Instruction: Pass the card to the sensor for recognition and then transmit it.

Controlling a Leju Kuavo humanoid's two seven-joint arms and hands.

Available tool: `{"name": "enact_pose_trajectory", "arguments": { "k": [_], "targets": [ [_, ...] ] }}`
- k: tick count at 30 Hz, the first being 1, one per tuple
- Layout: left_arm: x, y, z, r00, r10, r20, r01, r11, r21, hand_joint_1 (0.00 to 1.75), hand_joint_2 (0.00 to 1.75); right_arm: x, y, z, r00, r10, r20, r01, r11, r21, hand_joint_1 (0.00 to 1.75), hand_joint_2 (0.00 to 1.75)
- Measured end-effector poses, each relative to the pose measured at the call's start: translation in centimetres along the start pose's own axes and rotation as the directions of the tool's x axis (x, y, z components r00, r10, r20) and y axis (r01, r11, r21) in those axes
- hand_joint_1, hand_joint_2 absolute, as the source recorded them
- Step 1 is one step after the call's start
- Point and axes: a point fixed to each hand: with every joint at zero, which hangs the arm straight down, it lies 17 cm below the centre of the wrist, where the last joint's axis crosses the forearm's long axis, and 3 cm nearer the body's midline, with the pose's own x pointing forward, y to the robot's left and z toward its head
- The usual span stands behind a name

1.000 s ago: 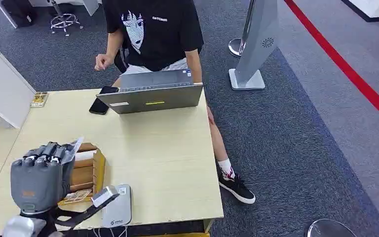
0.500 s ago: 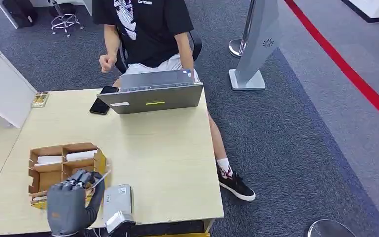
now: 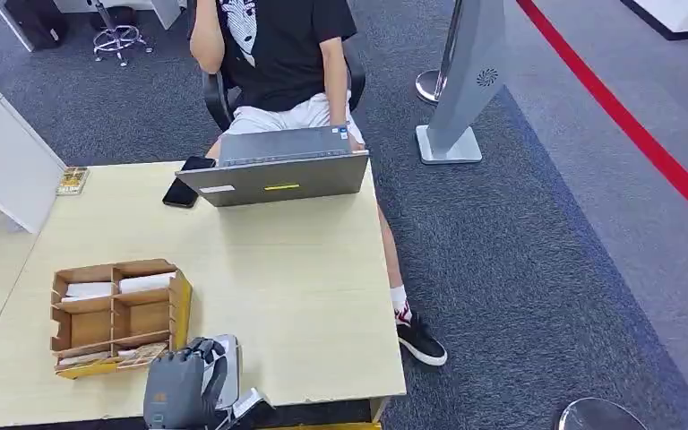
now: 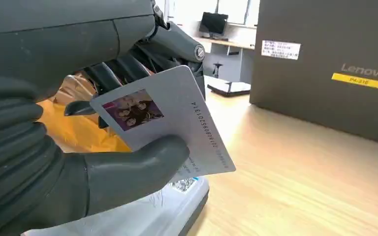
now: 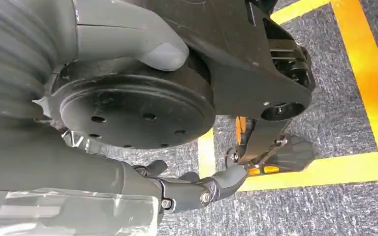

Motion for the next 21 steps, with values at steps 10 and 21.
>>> {"name": "enact_pose_trajectory", "arguments": {
  "k": [10, 21],
  "targets": [
    [-0.5, -2.3, 0.4, 1.000, -0.006, -0.007, 0.005, 0.998, -0.063, 1.75, 1.75, -0.7, -0.1, 0.0, 0.999, 0.011, -0.037, -0.011, 1.000, -0.001, 0.00, 1.75],
    [-0.8, -1.6, 0.2, 0.998, -0.054, -0.014, 0.054, 0.998, -0.043, 1.75, 1.75, 0.8, -0.6, 0.0, 0.989, -0.145, 0.034, 0.145, 0.989, -0.006, 0.00, 1.75]
  ]
}}
